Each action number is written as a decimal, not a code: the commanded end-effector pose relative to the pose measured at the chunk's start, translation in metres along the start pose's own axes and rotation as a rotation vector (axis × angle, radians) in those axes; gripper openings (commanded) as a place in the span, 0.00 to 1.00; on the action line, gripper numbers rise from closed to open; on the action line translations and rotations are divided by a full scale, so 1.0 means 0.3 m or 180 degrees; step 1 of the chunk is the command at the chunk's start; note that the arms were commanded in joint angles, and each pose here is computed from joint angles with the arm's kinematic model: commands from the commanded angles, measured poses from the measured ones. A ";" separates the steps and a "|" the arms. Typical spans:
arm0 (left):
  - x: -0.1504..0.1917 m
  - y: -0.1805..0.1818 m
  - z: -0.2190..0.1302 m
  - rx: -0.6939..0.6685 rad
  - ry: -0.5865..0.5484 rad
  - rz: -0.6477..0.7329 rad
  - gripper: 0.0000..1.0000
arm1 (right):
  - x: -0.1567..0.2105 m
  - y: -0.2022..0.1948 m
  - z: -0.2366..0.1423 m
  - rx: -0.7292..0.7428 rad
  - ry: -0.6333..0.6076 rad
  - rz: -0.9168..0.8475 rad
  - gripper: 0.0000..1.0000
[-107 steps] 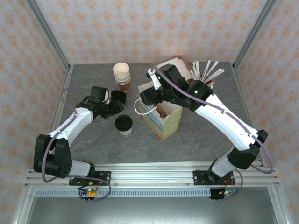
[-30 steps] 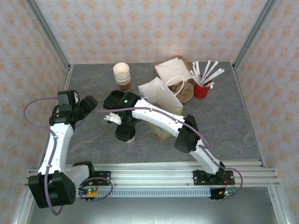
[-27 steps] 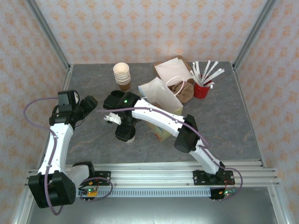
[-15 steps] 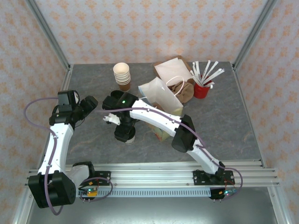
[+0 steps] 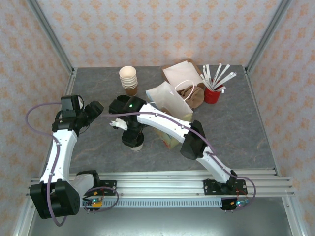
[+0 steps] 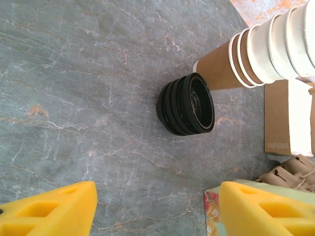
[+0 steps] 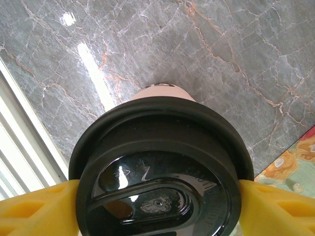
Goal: Pack the takeout coffee
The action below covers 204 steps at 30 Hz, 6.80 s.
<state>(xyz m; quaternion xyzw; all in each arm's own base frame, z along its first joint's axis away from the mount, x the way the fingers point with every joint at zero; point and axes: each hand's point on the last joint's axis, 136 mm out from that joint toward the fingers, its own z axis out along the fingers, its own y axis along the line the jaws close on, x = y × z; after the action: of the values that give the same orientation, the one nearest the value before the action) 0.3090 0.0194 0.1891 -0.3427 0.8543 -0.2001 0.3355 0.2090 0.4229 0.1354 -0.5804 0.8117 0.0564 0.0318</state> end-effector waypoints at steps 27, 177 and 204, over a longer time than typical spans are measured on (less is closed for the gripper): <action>-0.010 -0.012 0.000 0.0063 -0.0011 0.0067 0.67 | 0.050 -0.018 0.018 0.0098 0.0250 -0.0077 0.80; 0.336 -0.852 0.106 0.1252 0.1275 0.3375 0.63 | 0.530 -0.360 -0.377 0.0436 0.0276 0.2036 0.58; 0.311 -0.850 0.112 0.1141 0.1184 0.3334 0.63 | 0.484 -0.379 -0.298 0.0347 0.0246 0.1963 0.57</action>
<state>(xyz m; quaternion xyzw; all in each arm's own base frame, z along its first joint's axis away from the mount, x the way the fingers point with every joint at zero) 0.3950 -0.2278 0.2644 0.2316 0.9064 -0.2184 0.2775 0.2675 0.2407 0.2078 -0.3038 0.9525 0.0052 0.0195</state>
